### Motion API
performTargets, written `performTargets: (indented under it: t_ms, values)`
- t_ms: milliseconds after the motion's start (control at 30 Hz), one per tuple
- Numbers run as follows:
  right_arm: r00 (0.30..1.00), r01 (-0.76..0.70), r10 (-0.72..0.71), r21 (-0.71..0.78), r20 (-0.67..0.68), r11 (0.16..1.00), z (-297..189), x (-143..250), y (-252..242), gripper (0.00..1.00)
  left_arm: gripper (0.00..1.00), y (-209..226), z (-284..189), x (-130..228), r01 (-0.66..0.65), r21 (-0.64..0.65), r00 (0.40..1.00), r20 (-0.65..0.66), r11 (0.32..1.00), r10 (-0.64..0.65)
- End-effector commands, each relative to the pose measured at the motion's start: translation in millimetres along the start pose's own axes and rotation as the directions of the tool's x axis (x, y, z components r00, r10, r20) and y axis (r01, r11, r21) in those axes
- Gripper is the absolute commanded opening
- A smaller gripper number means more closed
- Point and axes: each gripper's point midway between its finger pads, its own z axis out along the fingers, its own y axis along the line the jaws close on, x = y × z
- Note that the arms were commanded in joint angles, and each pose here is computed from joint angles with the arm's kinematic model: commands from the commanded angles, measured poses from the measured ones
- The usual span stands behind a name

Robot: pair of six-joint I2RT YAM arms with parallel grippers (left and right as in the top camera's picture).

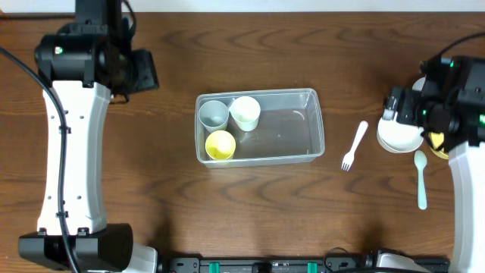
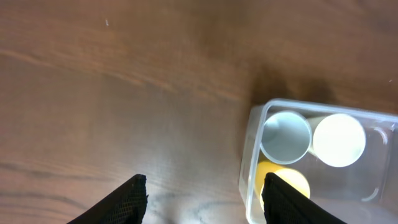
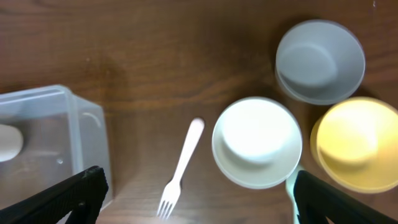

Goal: Pack container
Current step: 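Grasp the white bowl rim with the right gripper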

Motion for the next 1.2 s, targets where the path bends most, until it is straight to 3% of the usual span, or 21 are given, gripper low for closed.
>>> performTargets:
  t_ms: [0,200,400,533,633,933,1167]
  values:
    - [0.986,0.067,-0.066,-0.001,-0.156,0.998,47.6,20.6,-3.4,0.98,0.60,-3.0,3.7,20.1,0.023,0.042,0.999,-0.040,0.999,-0.021]
    - [0.943,0.052,-0.052,-0.009,-0.329,0.999,114.1,49.6,-9.7,0.93,0.60,4.7,32.8,54.1,0.040,0.023,0.993,-0.112,0.999,-0.037]
    - [0.914,0.046,-0.046,-0.009,-0.402,0.999,153.5,67.7,-13.9,0.91,0.60,11.4,57.8,86.0,0.041,-0.001,0.977,-0.210,0.999,-0.040]
    - [0.891,0.040,-0.041,-0.011,-0.452,0.999,170.5,82.1,-15.5,0.83,0.60,13.2,63.5,93.6,0.040,-0.008,0.971,-0.234,0.999,-0.041]
    - [0.877,0.036,-0.037,-0.011,-0.480,0.999,177.9,90.6,-16.3,0.68,0.61,13.2,63.8,93.8,0.041,-0.008,0.971,-0.234,0.999,-0.042]
    - [0.861,0.016,-0.016,-0.005,-0.509,1.000,184.9,99.7,-16.5,0.45,0.61,13.2,63.8,93.8,0.041,-0.008,0.971,-0.234,0.999,-0.042]
    - [0.861,0.016,-0.016,-0.005,-0.508,1.000,185.0,99.4,-16.4,0.08,0.61,13.2,63.8,93.8,0.041,-0.008,0.971,-0.234,0.999,-0.042]
